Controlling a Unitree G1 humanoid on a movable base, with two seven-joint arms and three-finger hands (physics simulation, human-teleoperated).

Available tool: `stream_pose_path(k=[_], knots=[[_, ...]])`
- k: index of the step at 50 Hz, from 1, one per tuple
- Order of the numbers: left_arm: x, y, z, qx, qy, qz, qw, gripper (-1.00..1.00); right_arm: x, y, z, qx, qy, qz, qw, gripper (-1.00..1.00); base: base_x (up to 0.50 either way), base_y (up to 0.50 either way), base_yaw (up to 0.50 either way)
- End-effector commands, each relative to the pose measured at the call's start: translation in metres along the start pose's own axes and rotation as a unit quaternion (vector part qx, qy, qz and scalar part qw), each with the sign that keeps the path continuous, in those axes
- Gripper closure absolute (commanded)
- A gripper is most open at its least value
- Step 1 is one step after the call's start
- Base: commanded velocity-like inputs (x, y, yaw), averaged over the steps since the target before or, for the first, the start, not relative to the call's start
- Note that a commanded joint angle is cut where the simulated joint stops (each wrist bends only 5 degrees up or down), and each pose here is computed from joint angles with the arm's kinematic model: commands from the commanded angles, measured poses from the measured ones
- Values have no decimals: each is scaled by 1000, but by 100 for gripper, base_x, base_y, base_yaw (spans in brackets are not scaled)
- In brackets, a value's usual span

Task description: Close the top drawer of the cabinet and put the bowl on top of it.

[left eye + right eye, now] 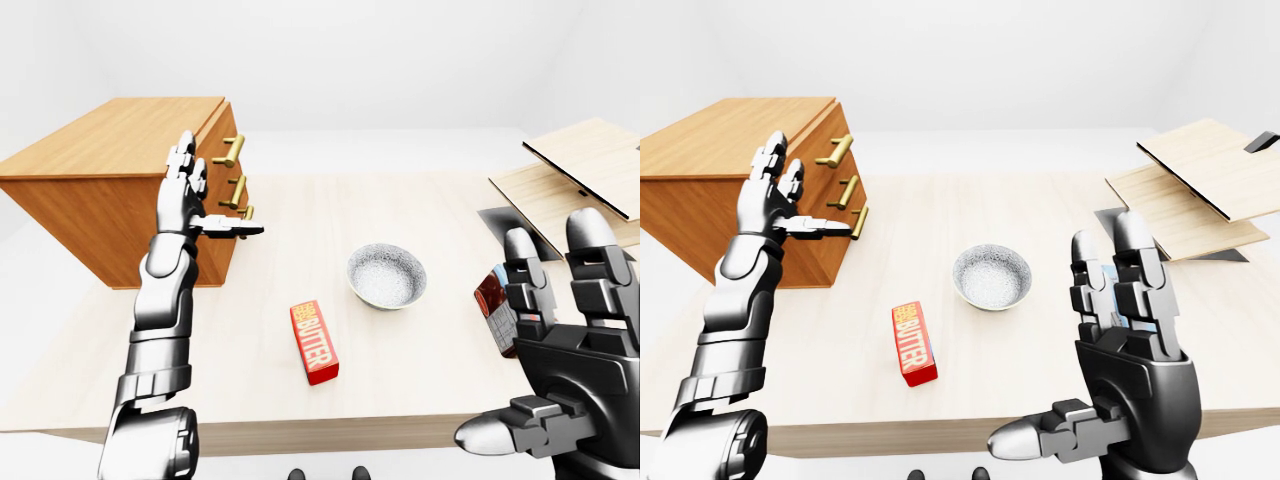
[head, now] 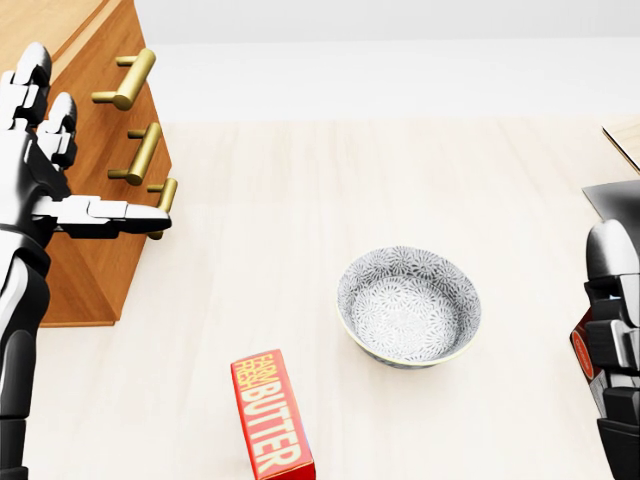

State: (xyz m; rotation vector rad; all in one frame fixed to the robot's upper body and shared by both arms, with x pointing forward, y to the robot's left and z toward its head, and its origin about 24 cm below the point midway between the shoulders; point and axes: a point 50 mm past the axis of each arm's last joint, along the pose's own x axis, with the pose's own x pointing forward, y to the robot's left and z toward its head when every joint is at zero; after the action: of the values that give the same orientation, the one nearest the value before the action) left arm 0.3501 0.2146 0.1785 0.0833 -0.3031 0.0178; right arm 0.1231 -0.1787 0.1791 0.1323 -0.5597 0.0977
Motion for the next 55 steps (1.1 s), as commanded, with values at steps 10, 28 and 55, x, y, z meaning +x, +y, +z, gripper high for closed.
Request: stream_pose_path(k=[10,28,55], knots=[[0,9,-4,34,13,26,999,-100,0,0,0,0,1,1,1000,-100,0,0,0],[-1,16,-9,43,26,38,998,-100,0,1,-1,1,2,3,1000,-100,0,0,0],[-6,32,-9,60,29,61,996,-100,-1,2,-1,2,4,5,1000,-100,0,0,0]])
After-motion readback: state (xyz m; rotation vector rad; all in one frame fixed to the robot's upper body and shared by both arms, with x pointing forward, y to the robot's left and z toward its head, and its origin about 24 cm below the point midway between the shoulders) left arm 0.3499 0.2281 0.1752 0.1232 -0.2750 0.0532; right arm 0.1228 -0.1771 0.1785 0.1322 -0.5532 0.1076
